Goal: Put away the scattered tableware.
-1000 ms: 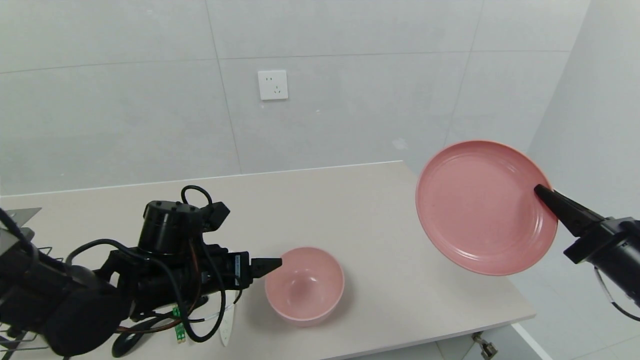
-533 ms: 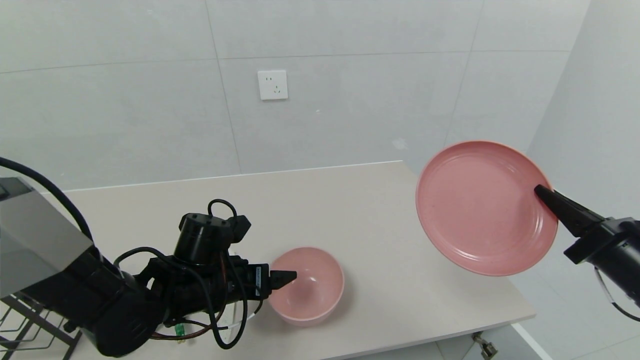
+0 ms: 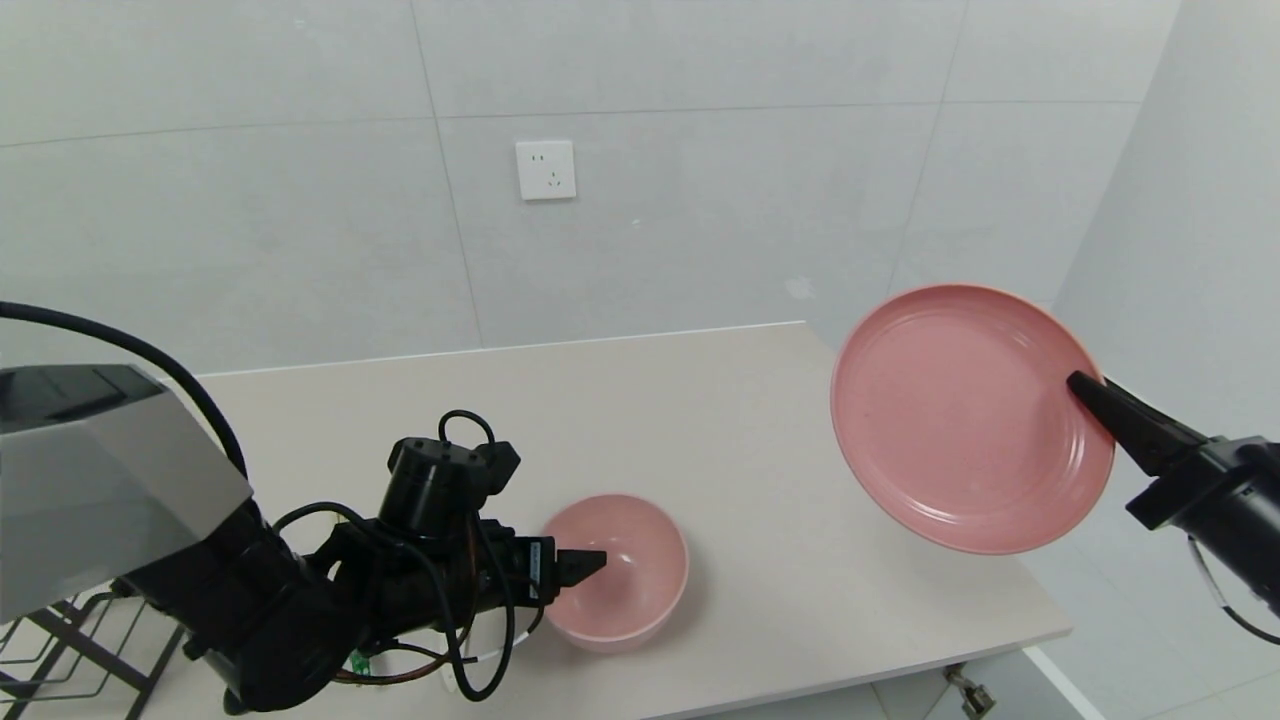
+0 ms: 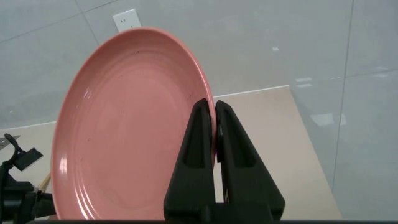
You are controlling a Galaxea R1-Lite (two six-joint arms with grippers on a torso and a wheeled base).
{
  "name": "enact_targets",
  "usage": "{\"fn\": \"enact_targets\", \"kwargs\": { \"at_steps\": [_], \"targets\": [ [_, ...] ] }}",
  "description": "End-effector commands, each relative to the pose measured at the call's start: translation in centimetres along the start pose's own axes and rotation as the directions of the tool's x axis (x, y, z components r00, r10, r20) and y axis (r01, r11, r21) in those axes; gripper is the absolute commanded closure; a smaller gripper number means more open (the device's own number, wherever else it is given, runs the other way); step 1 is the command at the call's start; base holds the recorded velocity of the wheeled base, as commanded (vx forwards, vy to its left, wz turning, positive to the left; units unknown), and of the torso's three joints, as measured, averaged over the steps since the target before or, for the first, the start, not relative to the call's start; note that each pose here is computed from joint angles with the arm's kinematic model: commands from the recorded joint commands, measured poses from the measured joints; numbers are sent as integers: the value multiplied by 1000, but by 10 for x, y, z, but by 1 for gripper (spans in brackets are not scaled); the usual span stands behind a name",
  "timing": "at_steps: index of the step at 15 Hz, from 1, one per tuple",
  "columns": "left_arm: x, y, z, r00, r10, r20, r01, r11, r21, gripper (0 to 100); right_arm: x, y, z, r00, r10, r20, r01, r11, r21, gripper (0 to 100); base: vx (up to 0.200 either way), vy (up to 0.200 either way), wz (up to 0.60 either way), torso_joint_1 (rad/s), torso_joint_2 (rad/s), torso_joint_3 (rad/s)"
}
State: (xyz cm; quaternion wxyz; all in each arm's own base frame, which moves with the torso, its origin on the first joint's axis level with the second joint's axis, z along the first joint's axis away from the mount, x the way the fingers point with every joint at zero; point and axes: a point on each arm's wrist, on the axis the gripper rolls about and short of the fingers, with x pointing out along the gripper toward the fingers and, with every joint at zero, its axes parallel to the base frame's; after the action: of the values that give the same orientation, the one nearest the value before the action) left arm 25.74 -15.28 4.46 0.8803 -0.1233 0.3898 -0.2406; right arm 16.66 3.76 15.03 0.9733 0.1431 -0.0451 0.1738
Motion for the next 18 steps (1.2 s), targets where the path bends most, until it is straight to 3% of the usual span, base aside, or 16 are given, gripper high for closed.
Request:
{"fn": "enact_targets", "kwargs": {
  "at_steps": [1, 2, 3, 5, 7, 9, 10, 12, 15, 17, 18],
  "targets": [
    [13, 1, -7, 1000, 0, -24, 0, 1000, 5, 0, 0, 0, 0, 1000, 1, 0, -1, 1000, 0, 100, 0, 0, 0, 0, 0, 0],
    [17, 1, -11, 999, 9, -30, -9, 1000, 4, 0, 0, 0, 0, 1000, 1, 0, -1, 1000, -1, 100, 0, 0, 0, 0, 0, 0],
    [21, 0, -14, 999, 17, -39, -17, 1000, -2, 100, 0, 0, 0, 1000, 1, 0, -1, 1000, -1, 100, 0, 0, 0, 0, 0, 0],
    [24, 1, -15, 999, 19, -42, -19, 1000, -1, 100, 0, 0, 0, 1000, 1, 0, -1, 1000, -1, 100, 0, 0, 0, 0, 0, 0],
    [20, -4, -7, 1000, 9, -5, -9, 1000, 4, 100, 0, 0, 0, 1000, 1, -1, -1, 1000, -1, 100, 0, 0, 0, 0, 0, 0],
    [1, -10, 11, 997, -15, 80, 15, 1000, 7, 100, 1, 0, -1, 1000, 2, -3, -2, 1000, -1, 100, 0, 0, 0, 0, 0, 0],
    [-2, -12, 14, 995, -19, 95, 19, 1000, 8, 100, 1, 0, -1, 1000, 2, -3, -2, 1000, -1, 100, 0, 0, 0, 0, 0, 0],
    [-32, -22, 32, 977, -33, 211, 28, 999, 29, 100, 1, 0, -2, 1000, 3, -8, -3, 1000, 0, 100, 0, 0, 0, 0, 0, 0],
    [-61, -30, 45, 948, -45, 315, 16, 996, 92, 100, 2, 1, -2, 1000, 5, -9, -5, 1000, -1, 100, 0, 0, 0, 0, 0, 0],
    [-90, -31, 57, 912, -57, 406, -13, 986, 168, 100, 2, 1, -1, 1000, 6, -4, -6, 1000, 0, 100, 0, 0, 0, 0, 0, 0],
    [-111, -31, 61, 884, -67, 463, -33, 978, 205, 100, 3, 1, 0, 1000, 8, 3, -8, 1000, -1, 100, 0, 0, 0, 0, 0, 0]
  ]
}}
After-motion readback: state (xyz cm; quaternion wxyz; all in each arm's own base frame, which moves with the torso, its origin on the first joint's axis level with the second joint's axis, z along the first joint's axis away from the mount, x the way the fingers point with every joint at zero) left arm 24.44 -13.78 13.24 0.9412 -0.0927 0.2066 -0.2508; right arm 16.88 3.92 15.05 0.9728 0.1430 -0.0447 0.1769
